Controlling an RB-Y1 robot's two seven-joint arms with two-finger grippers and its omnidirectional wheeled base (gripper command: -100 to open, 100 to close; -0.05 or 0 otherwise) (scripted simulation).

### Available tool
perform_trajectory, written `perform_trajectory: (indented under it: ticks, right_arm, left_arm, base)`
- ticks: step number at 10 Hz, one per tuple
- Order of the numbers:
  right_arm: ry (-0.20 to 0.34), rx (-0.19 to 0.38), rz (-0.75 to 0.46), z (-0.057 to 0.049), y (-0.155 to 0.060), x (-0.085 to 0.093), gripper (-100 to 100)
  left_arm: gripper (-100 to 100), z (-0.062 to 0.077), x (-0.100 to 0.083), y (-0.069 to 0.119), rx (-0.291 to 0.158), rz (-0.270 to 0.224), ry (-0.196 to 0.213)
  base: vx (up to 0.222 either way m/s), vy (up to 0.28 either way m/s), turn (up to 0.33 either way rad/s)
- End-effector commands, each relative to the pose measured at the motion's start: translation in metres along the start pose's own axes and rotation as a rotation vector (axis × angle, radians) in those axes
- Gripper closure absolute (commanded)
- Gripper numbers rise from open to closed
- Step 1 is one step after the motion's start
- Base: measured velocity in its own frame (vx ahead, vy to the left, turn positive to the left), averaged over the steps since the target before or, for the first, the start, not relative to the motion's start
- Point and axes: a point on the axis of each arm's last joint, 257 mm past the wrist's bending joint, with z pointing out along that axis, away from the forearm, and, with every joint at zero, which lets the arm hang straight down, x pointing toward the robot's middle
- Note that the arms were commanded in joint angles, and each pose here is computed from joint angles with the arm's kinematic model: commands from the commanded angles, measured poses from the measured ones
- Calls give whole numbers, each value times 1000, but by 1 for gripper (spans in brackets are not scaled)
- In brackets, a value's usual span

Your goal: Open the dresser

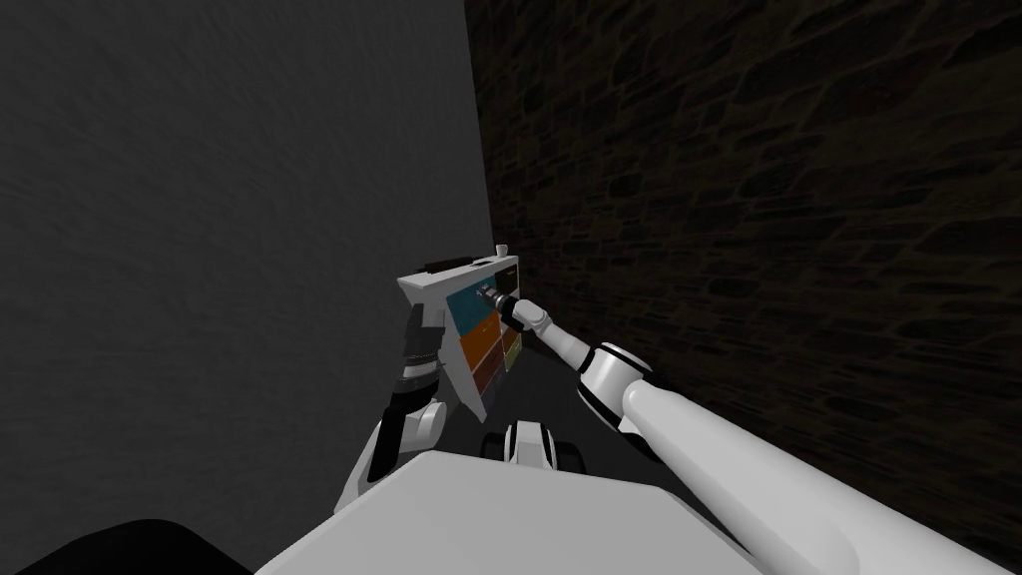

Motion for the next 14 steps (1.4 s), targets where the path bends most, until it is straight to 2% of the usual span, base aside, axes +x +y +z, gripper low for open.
perform_trajectory:
  ticks: [1,5,6,13,14]
  right_arm:
    - [-11,-1,-2,-1,-1,1,100]
    - [-25,2,0,-3,-2,-3,100]
    - [-28,-3,2,-1,-7,5,-100]
    - [-46,-1,3,8,-43,33,-100]
    - [-51,-12,5,6,-34,27,-100]
  left_arm:
    - [0,0,0,0,0,0,0]
    - [0,0,0,0,0,0,0]
    - [0,0,0,0,0,0,0]
    - [0,0,0,0,0,0,0]
    - [0,0,0,0,0,0,0]
  base:
    - [-137,-180,-70]
    - [-66,-147,-39]
    - [-42,-67,-29]
    - [-30,47,-27]
    - [-7,14,-5]
